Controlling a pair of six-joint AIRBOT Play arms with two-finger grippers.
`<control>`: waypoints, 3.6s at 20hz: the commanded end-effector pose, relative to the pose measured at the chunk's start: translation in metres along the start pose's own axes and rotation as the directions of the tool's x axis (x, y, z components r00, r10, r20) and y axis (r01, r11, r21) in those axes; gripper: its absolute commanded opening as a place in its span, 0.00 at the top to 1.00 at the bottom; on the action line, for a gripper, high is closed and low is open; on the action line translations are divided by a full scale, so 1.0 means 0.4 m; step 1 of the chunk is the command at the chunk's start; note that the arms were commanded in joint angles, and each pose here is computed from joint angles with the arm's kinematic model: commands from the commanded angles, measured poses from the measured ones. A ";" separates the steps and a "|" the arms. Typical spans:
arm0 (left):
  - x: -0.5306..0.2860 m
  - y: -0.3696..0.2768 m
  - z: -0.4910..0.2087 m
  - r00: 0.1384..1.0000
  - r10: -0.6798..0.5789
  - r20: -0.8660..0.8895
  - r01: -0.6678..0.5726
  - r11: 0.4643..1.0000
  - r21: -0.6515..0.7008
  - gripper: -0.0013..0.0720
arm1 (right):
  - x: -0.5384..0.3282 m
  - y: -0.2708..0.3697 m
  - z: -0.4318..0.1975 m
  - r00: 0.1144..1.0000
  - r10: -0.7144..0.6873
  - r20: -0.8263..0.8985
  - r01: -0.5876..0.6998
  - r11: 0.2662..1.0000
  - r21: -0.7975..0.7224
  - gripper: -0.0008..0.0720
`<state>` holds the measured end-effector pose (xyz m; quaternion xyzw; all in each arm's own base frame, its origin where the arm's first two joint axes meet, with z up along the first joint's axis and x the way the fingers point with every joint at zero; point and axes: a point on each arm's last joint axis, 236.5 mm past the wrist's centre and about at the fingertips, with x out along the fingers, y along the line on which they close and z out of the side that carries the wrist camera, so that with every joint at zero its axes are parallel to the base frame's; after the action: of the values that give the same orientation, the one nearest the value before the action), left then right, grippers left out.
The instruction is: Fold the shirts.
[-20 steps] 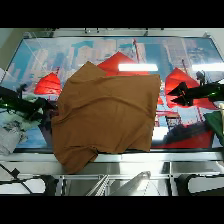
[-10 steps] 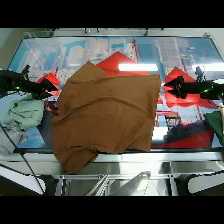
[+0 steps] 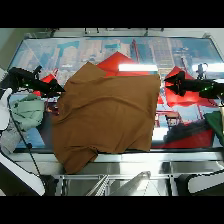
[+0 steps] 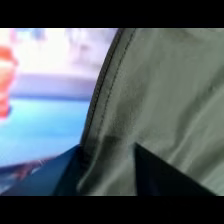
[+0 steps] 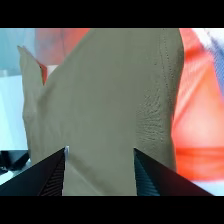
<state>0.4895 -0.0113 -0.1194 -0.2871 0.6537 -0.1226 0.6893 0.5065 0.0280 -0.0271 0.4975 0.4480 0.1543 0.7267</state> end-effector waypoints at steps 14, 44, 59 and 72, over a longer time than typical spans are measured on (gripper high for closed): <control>-0.053 -0.072 -0.024 0.990 -0.045 -0.131 0.059 0.993 0.103 0.95 | 0.139 -0.152 0.181 0.955 -0.296 0.003 0.295 0.951 -0.089 0.40; -0.056 -0.074 -0.043 0.986 -0.048 -0.162 0.065 0.993 0.103 0.95 | 0.076 -0.076 -0.032 0.850 -0.455 -0.266 0.375 0.877 -0.302 0.67; -0.100 -0.168 -0.025 0.976 -0.184 -0.116 0.200 0.968 0.150 0.96 | 0.197 0.016 -0.058 0.906 -0.354 -0.234 0.286 0.917 -0.278 0.97; -1.040 -0.864 -0.454 0.641 -0.568 0.516 -0.246 0.486 0.839 0.95 | -0.759 0.902 -0.287 0.832 0.126 0.540 0.440 0.444 -0.781 0.97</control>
<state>0.4109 -0.0931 0.3152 -0.0862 0.2768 -0.4001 0.8694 0.4133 0.0648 0.3305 0.0845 0.2602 0.1855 0.9438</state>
